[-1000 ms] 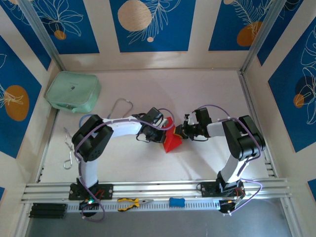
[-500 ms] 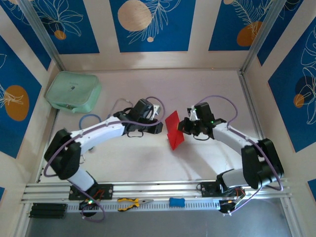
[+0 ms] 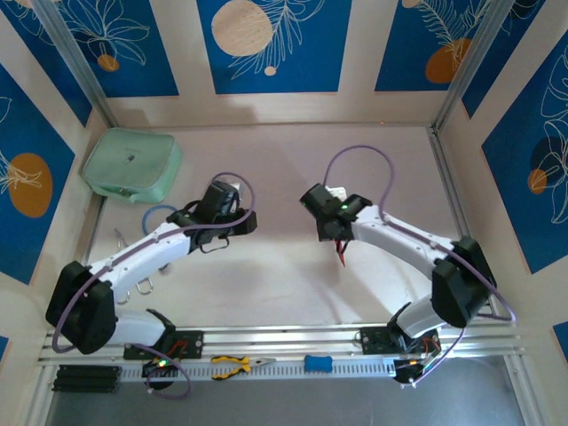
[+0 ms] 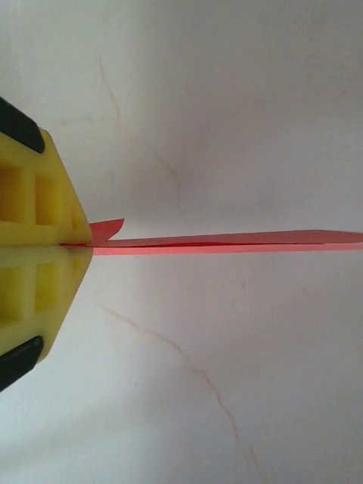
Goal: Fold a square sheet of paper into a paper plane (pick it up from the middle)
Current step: Turn over the paper at the center of the table.
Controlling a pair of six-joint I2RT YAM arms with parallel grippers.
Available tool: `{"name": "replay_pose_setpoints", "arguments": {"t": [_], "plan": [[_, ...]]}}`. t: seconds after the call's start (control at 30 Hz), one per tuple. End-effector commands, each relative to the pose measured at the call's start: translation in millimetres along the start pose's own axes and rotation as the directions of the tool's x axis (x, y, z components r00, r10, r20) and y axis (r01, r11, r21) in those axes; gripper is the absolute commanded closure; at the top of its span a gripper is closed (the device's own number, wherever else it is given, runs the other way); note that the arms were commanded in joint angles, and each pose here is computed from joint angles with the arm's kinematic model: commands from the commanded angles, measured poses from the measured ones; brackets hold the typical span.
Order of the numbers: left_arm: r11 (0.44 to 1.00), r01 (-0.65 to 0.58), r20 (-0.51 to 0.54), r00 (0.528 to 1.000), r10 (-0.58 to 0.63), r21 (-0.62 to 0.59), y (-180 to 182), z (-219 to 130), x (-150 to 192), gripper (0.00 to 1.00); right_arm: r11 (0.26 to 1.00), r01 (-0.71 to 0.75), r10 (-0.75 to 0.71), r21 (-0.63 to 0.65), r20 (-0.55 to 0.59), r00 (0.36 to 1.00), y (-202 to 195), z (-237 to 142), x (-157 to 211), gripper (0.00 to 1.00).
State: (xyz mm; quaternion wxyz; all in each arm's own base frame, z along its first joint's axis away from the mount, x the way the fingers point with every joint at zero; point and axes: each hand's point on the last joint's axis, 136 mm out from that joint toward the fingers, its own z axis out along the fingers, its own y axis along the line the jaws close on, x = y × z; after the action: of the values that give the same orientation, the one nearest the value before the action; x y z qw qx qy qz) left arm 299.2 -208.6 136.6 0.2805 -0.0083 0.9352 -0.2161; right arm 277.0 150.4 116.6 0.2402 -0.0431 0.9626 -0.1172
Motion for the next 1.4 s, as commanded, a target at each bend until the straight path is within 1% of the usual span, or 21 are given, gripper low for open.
{"name": "replay_pose_setpoints", "arguments": {"t": [0.0, 0.13, 0.27, 0.37, 0.5, 0.63, 0.77, 0.83, 0.97, 1.1, 1.17, 1.23, 1.27, 1.3, 1.37], "plan": [[0.994, 0.106, 0.034, 0.994, -0.105, -0.014, 15, -8, -5, 0.6, 0.974, 0.086, -0.098, 0.211, 0.048, 0.994, -15, -8, -5, 0.96], [0.982, 0.178, 0.069, 0.982, -0.173, -0.066, 40, -18, -6, 0.6, 0.976, 0.169, -0.173, 0.134, 0.016, 0.985, 27, 6, 0, 0.94], [0.965, 0.245, 0.091, 0.967, -0.237, -0.094, 57, -26, -6, 0.56, 0.974, 0.225, -0.224, 0.037, -0.025, 0.974, 65, 20, 12, 0.93], [0.958, 0.272, 0.081, 0.961, -0.266, -0.084, 62, -25, -4, 0.56, 0.969, 0.246, -0.248, -0.035, -0.04, 0.968, 92, 22, 16, 0.92], [0.958, 0.278, 0.074, 0.959, -0.274, -0.067, 60, -24, -4, 0.55, 0.956, 0.261, -0.269, -0.134, -0.043, 0.962, 125, 21, 16, 0.9], [0.958, 0.281, 0.07, 0.958, -0.277, -0.063, 60, -24, -4, 0.54, 0.952, 0.242, -0.254, -0.189, -0.045, 0.966, 140, 18, 10, 0.9], [0.96, 0.273, 0.067, 0.961, -0.269, -0.059, 58, -25, -5, 0.54, 0.959, 0.226, -0.231, -0.173, -0.006, 0.973, 130, 7, -4, 0.95], [0.961, 0.27, 0.065, 0.962, -0.266, -0.057, 58, -25, -4, 0.54, 0.965, 0.205, -0.206, -0.162, 0.009, 0.979, 114, 1, -11, 0.95], [0.962, 0.268, 0.064, 0.962, -0.265, -0.048, 56, -23, -5, 0.54, 0.981, 0.155, -0.154, -0.116, 0.012, 0.988, 72, -3, -17, 0.96], [0.966, 0.256, 0.061, 0.965, -0.254, -0.037, 54, -22, -6, 0.54, 0.994, 0.09, -0.091, -0.068, -0.017, 0.996, 26, 3, -13, 0.97], [0.967, 0.251, 0.061, 0.967, -0.249, -0.033, 53, -23, -6, 0.54, 0.997, 0.065, -0.066, -0.028, -0.024, 0.998, 6, 5, -10, 0.97], [0.969, 0.245, 0.063, 0.968, -0.243, -0.03, 53, -23, -6, 0.54, 0.997, 0.03, -0.027, 0.077, -0.04, 0.999, -22, 7, -7, 0.97], [0.969, 0.244, 0.063, 0.968, -0.242, -0.031, 53, -23, -6, 0.54, 0.993, 0.03, -0.025, 0.114, -0.043, 0.999, -29, 7, -7, 0.97], [0.97, 0.243, 0.063, 0.969, -0.241, -0.03, 53, -24, -6, 0.54, 0.988, 0.039, -0.032, 0.149, -0.049, 0.998, -35, 8, -6, 0.97], [0.969, 0.245, 0.065, 0.968, -0.242, -0.034, 54, -23, -5, 0.54, 0.985, 0.061, -0.051, 0.163, -0.062, 0.997, -32, 11, -5, 0.97]]}}
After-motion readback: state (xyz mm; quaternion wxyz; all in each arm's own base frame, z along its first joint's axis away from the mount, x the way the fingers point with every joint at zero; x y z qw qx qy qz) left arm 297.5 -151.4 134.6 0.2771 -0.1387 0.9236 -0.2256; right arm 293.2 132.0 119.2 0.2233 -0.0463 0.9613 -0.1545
